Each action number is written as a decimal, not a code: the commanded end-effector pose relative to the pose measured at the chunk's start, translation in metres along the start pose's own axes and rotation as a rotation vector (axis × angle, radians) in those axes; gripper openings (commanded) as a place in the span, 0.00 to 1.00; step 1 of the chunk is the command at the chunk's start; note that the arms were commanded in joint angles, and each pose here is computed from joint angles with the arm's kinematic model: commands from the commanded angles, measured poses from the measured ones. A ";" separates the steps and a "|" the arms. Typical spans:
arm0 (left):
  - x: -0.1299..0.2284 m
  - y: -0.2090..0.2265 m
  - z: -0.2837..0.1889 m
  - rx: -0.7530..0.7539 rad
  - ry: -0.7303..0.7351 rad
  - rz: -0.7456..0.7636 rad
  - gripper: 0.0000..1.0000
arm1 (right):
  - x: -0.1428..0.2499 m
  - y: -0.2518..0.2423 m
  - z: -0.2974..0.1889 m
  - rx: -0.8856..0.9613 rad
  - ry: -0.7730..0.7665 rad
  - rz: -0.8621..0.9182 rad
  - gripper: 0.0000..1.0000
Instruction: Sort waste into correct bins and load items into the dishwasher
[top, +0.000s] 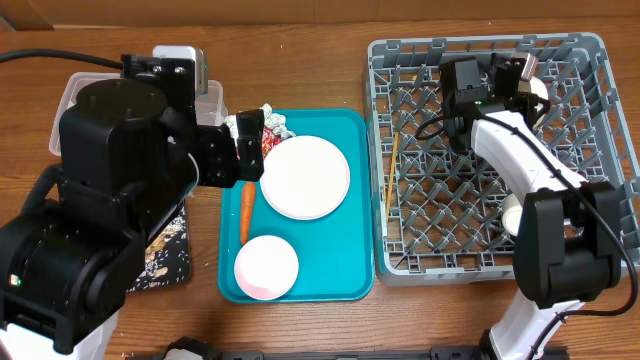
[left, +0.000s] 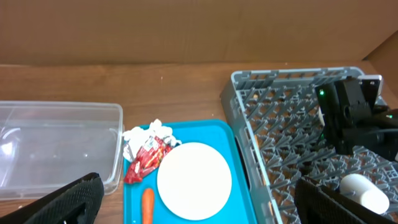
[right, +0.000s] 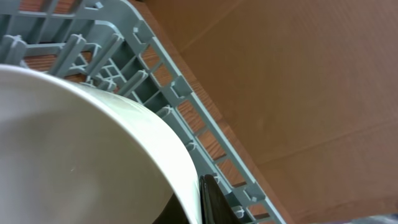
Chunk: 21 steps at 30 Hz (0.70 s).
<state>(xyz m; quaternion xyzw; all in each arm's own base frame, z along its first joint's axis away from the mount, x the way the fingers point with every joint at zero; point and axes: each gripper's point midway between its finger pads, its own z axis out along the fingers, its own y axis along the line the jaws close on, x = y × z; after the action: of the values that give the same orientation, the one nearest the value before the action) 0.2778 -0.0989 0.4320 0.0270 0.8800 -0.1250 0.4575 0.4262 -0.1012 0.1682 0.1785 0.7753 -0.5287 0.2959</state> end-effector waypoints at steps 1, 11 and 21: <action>0.001 0.005 0.001 -0.024 0.010 0.014 1.00 | 0.007 0.013 0.003 -0.001 0.013 -0.048 0.04; 0.000 0.004 0.007 -0.026 0.016 0.014 1.00 | 0.009 0.040 -0.060 -0.109 -0.075 -0.238 0.50; 0.003 0.005 0.008 -0.029 0.028 0.015 0.99 | 0.004 0.052 -0.104 -0.254 -0.132 -0.295 0.83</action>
<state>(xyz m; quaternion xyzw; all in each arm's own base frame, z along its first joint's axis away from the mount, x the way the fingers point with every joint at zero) 0.2816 -0.1003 0.4226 0.0279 0.8890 -0.1189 0.4414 0.4249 0.0120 0.1365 -0.0224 0.8309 -0.4890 0.2644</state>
